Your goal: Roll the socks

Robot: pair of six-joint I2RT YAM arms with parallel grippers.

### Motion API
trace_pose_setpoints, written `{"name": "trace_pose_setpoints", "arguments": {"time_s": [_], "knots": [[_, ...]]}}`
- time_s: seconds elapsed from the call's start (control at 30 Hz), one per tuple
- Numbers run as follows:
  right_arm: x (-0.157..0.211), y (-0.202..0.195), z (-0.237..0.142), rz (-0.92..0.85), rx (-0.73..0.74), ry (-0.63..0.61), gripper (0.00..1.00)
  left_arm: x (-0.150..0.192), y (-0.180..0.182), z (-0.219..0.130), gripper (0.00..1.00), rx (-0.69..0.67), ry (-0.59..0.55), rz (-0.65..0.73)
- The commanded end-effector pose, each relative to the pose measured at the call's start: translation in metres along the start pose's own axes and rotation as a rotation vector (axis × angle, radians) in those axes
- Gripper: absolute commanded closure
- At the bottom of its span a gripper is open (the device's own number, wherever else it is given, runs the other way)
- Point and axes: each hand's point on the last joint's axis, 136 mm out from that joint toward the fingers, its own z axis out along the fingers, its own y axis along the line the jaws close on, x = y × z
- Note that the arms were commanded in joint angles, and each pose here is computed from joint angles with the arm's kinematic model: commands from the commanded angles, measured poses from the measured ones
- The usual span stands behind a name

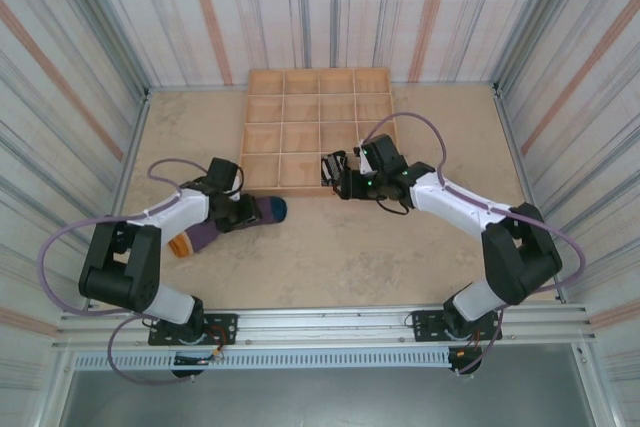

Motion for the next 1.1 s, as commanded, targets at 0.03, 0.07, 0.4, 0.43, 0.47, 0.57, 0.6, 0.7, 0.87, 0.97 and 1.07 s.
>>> {"name": "trace_pose_setpoints", "arguments": {"time_s": [0.03,0.07,0.4,0.43,0.47,0.57,0.6,0.7,0.87,0.97,1.07], "knots": [[0.03,-0.004,-0.014,0.063,0.025,-0.014,0.25,0.044,-0.004,0.03,0.39,0.099,0.125,-0.101],[0.036,-0.004,-0.017,0.067,0.026,-0.019,0.25,0.049,-0.009,0.033,0.39,0.109,0.132,-0.105],[0.072,-0.029,-0.047,0.163,0.066,-0.098,0.24,0.098,-0.111,0.065,0.38,0.19,0.124,-0.087],[0.075,-0.032,-0.049,0.171,0.068,-0.1,0.24,0.1,-0.122,0.067,0.37,0.198,0.122,-0.087],[0.078,-0.034,-0.052,0.173,0.07,-0.102,0.24,0.103,-0.131,0.07,0.37,0.202,0.116,-0.094],[0.086,-0.041,-0.058,0.175,0.085,-0.103,0.24,0.107,-0.164,0.069,0.35,0.245,0.104,-0.069],[0.086,-0.043,-0.062,0.174,0.086,-0.112,0.24,0.106,-0.173,0.067,0.34,0.251,0.104,-0.053],[0.091,-0.048,-0.067,0.158,0.091,-0.124,0.24,0.102,-0.192,0.05,0.3,0.262,0.094,0.011],[0.098,-0.051,-0.065,0.153,0.076,-0.126,0.23,0.085,-0.191,0.005,0.26,0.231,0.086,0.141],[0.097,-0.045,-0.059,0.16,0.047,-0.112,0.23,0.076,-0.167,-0.017,0.26,0.192,0.101,0.189],[0.097,-0.034,-0.052,0.172,0.015,-0.089,0.23,0.066,-0.134,-0.03,0.26,0.167,0.09,0.204]]}}
